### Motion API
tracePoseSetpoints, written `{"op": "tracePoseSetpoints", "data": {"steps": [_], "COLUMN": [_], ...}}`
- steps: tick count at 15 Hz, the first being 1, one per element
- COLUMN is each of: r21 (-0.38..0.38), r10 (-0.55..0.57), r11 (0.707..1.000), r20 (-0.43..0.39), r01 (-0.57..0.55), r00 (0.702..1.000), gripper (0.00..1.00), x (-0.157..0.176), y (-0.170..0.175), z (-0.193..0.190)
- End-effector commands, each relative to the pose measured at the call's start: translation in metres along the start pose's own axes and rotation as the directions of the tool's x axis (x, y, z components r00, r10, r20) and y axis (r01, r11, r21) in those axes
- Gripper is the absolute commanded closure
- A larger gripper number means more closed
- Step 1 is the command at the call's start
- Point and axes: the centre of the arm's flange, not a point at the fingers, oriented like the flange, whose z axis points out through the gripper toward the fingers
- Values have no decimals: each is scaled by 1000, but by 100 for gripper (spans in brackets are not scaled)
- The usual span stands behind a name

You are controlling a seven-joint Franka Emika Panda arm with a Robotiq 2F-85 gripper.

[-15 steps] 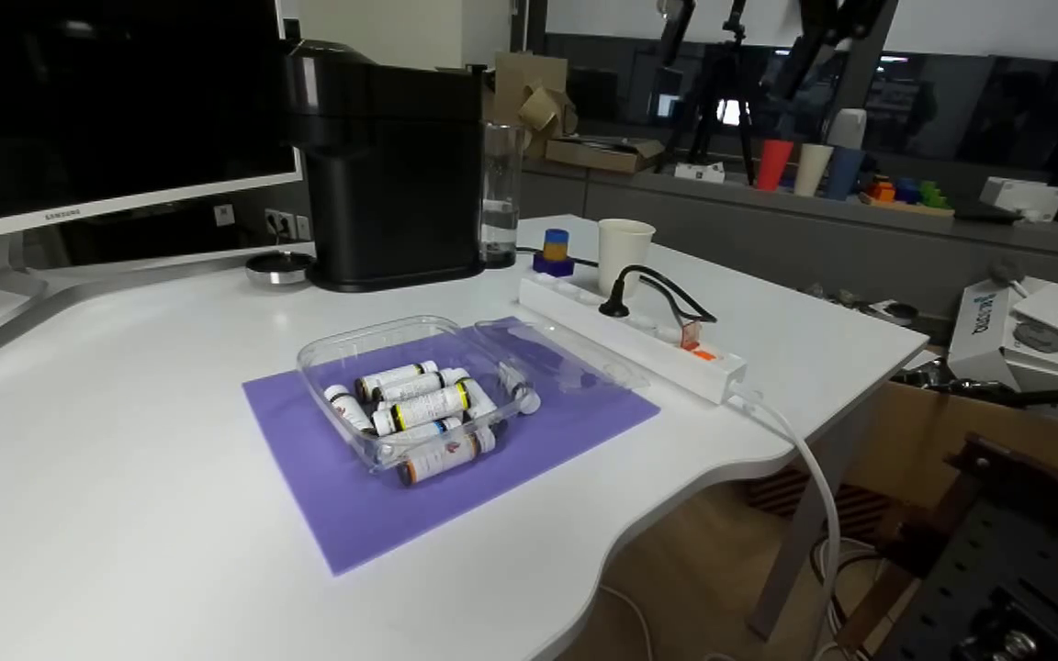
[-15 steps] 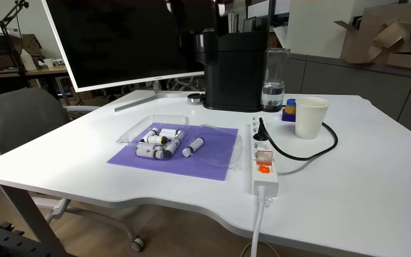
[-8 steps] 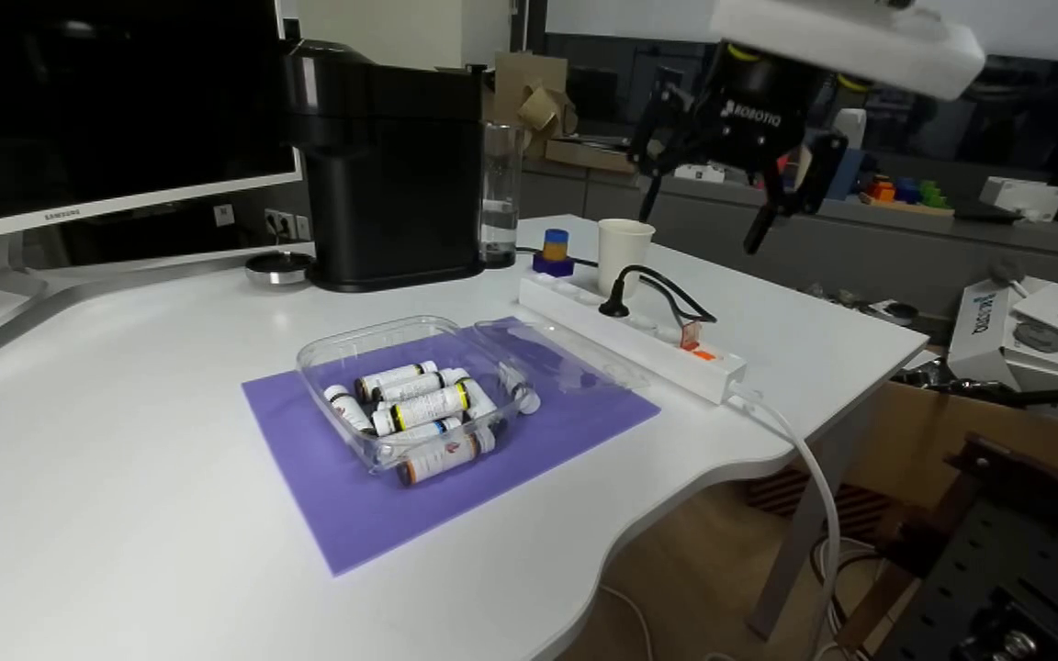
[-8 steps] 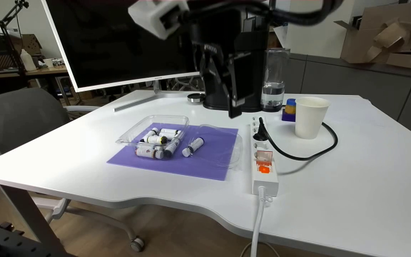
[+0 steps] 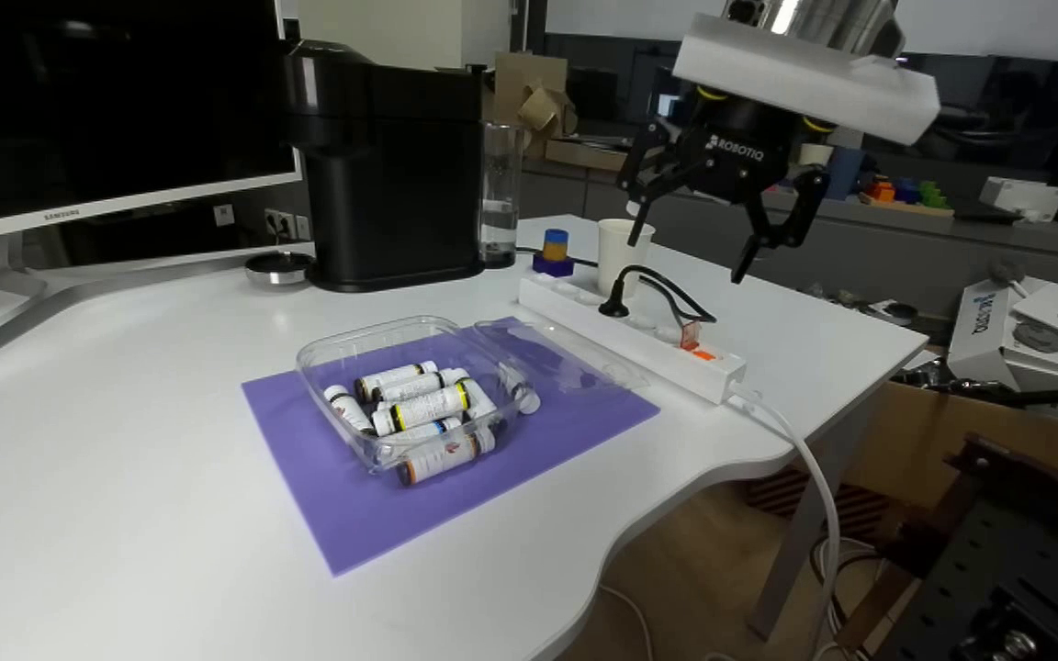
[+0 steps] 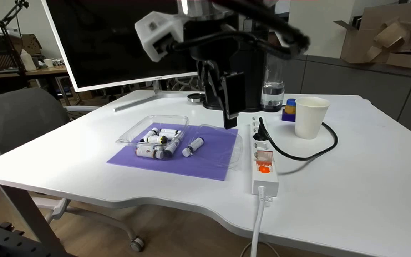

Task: Close the lid of the clear bowl

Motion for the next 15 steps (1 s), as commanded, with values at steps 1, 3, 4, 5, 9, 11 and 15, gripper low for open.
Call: {"op": "tracePoseSetpoints", "data": {"steps": [1, 3, 4, 5, 9, 11, 15], "r21": [109, 160, 174, 182, 204, 196, 118], "r10": [165, 251, 278, 299, 366, 403, 449], "r11": [981, 959, 950, 942, 916, 902, 886], "r20": [-61, -81, -84, -84, -80, -65, 15], "r01": [-158, -236, -260, -281, -344, -384, -447], "r00": [984, 965, 957, 950, 927, 913, 893], "gripper": [0, 0, 0, 0, 0, 0, 0], "x": [-15, -25, -31, -35, -40, -38, -34], "y": [-5, -13, -17, -20, -25, -22, -8], "z": [24, 29, 32, 36, 48, 55, 82]}}
